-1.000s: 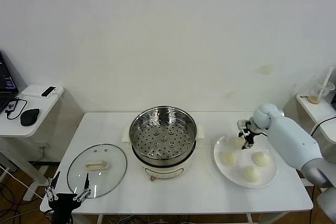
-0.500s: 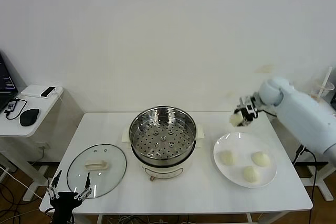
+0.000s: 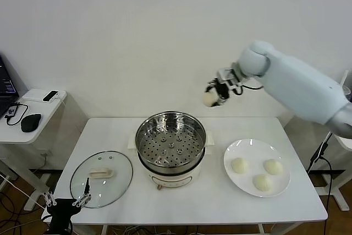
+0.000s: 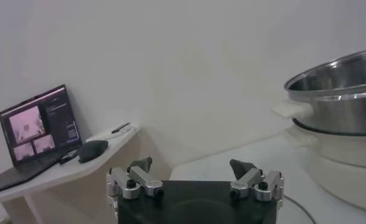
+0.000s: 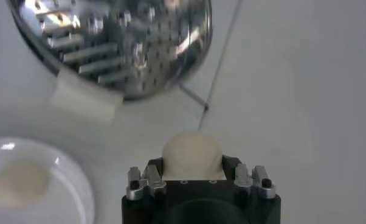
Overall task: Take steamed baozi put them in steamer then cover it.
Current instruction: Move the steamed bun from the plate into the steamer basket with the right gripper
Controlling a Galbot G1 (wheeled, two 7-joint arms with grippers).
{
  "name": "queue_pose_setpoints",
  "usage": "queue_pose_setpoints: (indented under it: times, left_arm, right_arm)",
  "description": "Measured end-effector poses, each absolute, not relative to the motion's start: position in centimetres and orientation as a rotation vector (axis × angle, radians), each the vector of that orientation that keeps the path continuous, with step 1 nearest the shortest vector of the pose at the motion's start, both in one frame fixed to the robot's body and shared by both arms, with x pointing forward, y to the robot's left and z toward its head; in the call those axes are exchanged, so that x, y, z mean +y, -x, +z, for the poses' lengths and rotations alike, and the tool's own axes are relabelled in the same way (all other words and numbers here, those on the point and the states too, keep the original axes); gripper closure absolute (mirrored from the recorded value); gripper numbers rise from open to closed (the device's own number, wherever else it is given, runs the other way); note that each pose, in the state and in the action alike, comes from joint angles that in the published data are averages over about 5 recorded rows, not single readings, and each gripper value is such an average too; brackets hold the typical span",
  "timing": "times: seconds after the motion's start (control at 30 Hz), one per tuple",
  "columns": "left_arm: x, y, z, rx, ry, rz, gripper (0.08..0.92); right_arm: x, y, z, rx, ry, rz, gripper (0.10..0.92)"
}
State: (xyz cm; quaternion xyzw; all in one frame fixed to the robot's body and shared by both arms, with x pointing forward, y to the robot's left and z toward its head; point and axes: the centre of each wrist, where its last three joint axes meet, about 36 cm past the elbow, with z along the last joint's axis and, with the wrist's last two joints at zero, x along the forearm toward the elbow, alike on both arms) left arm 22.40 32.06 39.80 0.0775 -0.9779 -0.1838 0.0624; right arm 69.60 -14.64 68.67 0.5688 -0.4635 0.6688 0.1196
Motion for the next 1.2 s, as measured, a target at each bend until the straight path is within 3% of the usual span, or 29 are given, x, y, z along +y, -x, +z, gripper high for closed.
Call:
queue_pose_setpoints:
  times: [0.5,1.2]
  left_arm:
    - [32.5,-22.3,40.4,-2.962,-0.277,-0.561,0.177]
    - [32.4,-22.0,40.6,-2.966,-0.286,-0.559,0.177]
  right_arm:
    - [-5.7,-68.0,61.2,-0.887,-1.928,2.247,0.420]
    - [-3.4,-71.0,57.3,-0.602,-1.981,2.489,0.384]
